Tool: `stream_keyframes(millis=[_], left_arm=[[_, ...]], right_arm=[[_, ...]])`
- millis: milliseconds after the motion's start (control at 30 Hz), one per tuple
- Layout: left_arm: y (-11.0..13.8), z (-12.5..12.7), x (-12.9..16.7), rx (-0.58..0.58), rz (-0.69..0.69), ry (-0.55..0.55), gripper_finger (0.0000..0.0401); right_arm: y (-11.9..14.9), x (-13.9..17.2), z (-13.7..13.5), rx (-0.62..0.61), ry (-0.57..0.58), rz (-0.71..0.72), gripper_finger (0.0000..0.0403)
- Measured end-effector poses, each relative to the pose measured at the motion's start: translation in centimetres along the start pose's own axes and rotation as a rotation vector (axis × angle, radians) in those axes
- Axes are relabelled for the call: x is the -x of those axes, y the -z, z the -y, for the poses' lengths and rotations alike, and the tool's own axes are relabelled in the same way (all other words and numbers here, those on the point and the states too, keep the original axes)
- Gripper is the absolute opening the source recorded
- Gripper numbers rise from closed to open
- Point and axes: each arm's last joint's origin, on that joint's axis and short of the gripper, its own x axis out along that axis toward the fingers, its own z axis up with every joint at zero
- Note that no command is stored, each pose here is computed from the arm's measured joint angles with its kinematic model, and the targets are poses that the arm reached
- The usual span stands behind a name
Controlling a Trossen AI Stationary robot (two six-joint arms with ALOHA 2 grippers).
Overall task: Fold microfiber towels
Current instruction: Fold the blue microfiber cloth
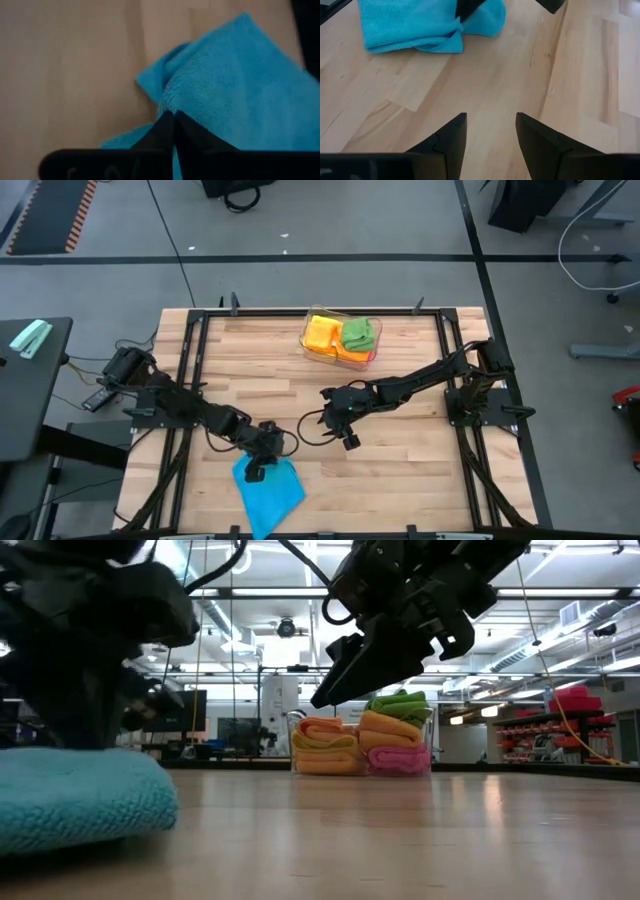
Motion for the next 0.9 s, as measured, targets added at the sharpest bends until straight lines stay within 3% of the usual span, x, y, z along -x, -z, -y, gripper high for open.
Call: stream_keyframes(millis=[400, 500, 667, 900], left_arm=[[-6.8, -2.4, 8.6, -0.059, 0.068, -0.094, 0.0014], [-8.3, -2.4, 11.0, -0.070, 0.139, -0.124, 0.0016], [-10.0, -1.9, 13.8, -0.081, 0.206, -0.142, 0.0006], [-11.7, -0.5, 16.3, -0.218, 0.283, -0.134, 0.0022]], right_arm=[[0.2, 0.0, 0.0, 0.012, -0.005, -0.020, 0.0178], [0.6, 0.0, -0.1, 0.037, -0.009, -0.067, 0.0178], [1.8, 0.2, -0.1, 0.077, 0.077, -0.213, 0.0178], [2.6, 0.4, -0.5, 0.087, 0.002, -0.292, 0.0178]])
